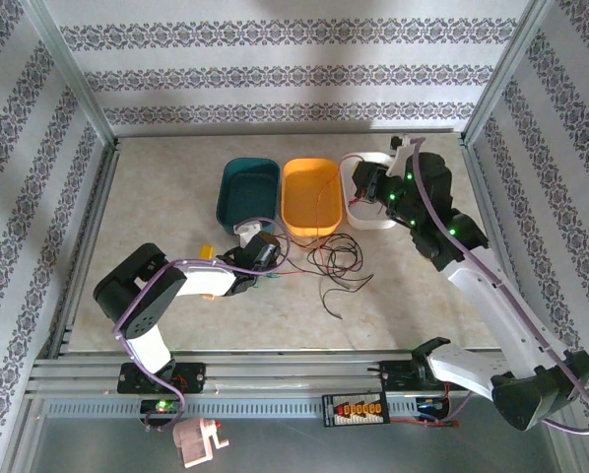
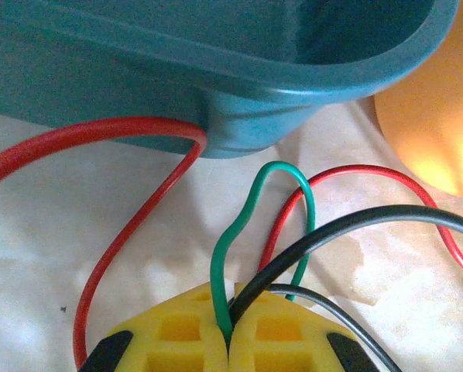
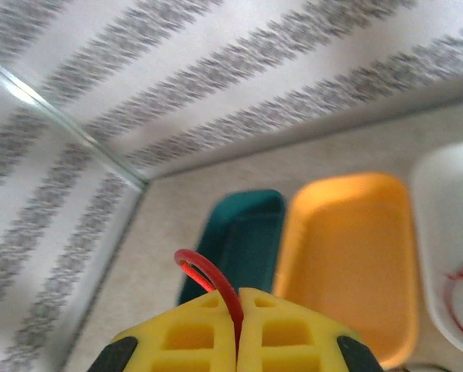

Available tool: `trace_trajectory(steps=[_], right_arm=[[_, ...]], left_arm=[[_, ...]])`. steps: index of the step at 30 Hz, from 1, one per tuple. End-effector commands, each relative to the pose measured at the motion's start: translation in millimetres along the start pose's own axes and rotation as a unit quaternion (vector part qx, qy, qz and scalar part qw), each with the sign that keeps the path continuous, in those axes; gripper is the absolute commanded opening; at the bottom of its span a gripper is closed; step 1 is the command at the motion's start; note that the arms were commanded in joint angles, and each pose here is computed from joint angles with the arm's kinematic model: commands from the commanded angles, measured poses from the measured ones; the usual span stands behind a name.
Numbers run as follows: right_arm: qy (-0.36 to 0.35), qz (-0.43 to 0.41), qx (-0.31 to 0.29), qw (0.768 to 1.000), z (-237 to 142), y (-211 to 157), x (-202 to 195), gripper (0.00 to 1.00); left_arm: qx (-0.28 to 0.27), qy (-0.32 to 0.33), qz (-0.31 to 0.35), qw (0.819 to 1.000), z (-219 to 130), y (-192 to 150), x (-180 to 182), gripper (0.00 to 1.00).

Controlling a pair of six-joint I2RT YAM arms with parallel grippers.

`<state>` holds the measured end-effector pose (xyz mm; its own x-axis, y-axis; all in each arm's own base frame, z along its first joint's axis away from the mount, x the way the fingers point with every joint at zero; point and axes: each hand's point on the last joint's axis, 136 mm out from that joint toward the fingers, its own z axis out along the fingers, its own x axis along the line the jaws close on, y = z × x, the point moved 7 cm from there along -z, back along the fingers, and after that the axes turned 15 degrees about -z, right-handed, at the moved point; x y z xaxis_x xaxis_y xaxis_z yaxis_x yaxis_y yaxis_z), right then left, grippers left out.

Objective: Untangle the cables

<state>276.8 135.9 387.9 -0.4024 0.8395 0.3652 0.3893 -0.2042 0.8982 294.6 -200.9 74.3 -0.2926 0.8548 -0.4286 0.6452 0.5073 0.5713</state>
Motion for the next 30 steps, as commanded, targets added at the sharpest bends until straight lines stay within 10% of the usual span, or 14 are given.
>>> trace_trajectory(steps=[1, 15, 30], right_arm=[[0.087, 0.003, -0.077, 0.993, -16.4, 45.5, 24.4, 0.00], [0.066, 0.045, -0.261, 0.962, -83.1, 119.5, 11.7, 0.00], [-0.154, 0.033, -0.213, 0.964, -0.2, 116.1, -76.5, 0.00]], left_arm=[[0.020, -0.003, 0.016, 1.000, 4.3, -8.8, -2.7, 0.00], [0.025, 0.005, 0.019, 0.999, 5.8, -11.5, 0.5, 0.00], [0.026, -0.001, 0.018, 0.999, 6.0, -11.2, -2.1, 0.00]])
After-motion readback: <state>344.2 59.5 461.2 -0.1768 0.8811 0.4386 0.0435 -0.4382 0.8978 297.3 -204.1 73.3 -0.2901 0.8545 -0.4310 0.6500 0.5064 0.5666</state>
